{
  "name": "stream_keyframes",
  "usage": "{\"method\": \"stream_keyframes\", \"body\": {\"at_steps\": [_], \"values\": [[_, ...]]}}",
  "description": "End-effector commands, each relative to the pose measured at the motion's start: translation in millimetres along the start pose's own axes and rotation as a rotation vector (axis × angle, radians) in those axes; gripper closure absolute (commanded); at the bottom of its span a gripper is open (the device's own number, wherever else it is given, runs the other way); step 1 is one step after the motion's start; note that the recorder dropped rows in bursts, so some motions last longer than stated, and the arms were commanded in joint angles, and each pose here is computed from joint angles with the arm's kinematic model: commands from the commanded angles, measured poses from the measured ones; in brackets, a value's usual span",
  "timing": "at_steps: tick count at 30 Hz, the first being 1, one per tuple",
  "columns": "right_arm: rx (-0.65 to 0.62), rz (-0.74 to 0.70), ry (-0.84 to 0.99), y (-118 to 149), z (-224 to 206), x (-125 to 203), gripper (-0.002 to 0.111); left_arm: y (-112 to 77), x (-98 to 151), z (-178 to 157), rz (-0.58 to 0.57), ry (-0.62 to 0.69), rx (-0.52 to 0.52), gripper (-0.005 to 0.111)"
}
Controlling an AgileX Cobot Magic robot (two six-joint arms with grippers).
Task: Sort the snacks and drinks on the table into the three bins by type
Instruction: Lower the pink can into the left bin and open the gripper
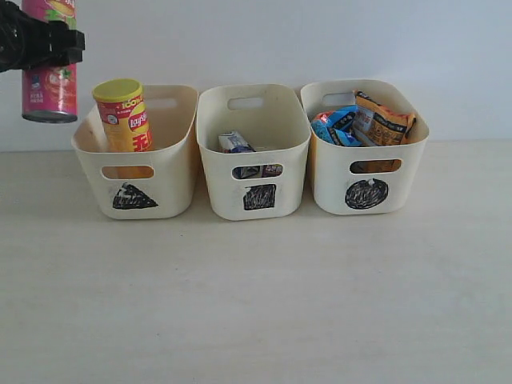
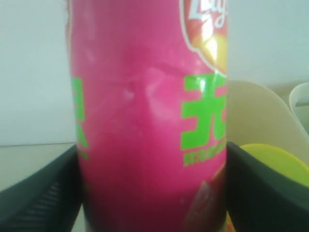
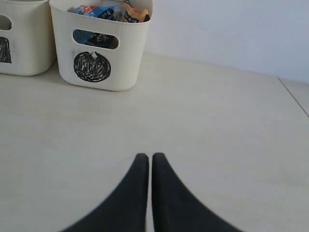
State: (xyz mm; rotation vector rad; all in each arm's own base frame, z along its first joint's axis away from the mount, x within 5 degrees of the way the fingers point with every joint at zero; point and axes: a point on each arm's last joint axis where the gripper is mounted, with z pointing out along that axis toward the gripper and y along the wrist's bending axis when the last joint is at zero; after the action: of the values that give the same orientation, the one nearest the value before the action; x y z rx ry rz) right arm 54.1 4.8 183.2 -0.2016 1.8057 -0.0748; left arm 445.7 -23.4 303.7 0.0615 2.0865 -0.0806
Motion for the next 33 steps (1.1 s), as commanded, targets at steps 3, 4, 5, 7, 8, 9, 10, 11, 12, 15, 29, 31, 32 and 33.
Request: {"method": "stream_keyframes", "body": {"at_steps": [3,4,5,7,8,9,10,11,12,15,29,31,32,33], "values": [[0.009,0.001,-0.012,-0.5,-0.4,-0.9,0.108,-2.7,11.7,16.5,-0.077,0.031,0.02,0.103],[0.009,0.001,-0.012,-0.5,-0.4,-0.9,0.108,-5.5,12.2,18.0,-0.105,0.027,0.031,0.103],[0.009,0.001,-0.012,-0.5,-0.4,-0.9,0.108,-6.6,12.9,19.1,-0.111,0.028,0.035,0.103],[0.009,0.001,-0.012,-0.5,-0.4,-0.9,0.108,-14.1,17.2,24.4,-0.103,0.039,0.047,0.103],[0.009,0.001,-0.012,-0.5,-0.4,-0.9,0.108,-19.4,20.1,27.6,-0.093,0.048,0.057,0.103],[0.009,0.001,-0.012,-0.5,-0.4,-0.9,0.108,-22.7,21.4,29.5,-0.09,0.052,0.063,0.103],[0.009,0.001,-0.012,-0.5,-0.4,-0.9,0.108,-28.1,24.6,32.7,-0.084,0.062,0.072,0.103],[0.009,0.001,-0.012,-0.5,-0.4,-0.9,0.108,-28.3,25.9,34.6,-0.084,0.062,0.071,0.103],[0.009,0.001,-0.012,-0.5,-0.4,-0.9,0.108,-33.3,28.5,37.9,-0.086,0.064,0.08,0.103],[0.009,0.001,-0.012,-0.5,-0.4,-0.9,0.108,-39.7,31.6,41.0,-0.079,0.069,0.09,0.098],[0.009,0.001,-0.014,-0.6,-0.4,-1.1,0.108,-39.9,30.9,40.1,-0.078,0.068,0.091,0.024],[0.009,0.001,-0.014,-0.6,-0.4,-1.1,0.108,-39.9,28.2,37.6,-0.078,0.059,0.091,0.024],[0.009,0.001,-0.014,-0.6,-0.4,-1.1,0.108,-40.0,27.0,36.3,-0.078,0.055,0.092,0.024],[0.009,0.001,-0.014,-0.6,-0.4,-1.1,0.108,-40.0,25.0,34.2,-0.078,0.049,0.092,0.024]]}}
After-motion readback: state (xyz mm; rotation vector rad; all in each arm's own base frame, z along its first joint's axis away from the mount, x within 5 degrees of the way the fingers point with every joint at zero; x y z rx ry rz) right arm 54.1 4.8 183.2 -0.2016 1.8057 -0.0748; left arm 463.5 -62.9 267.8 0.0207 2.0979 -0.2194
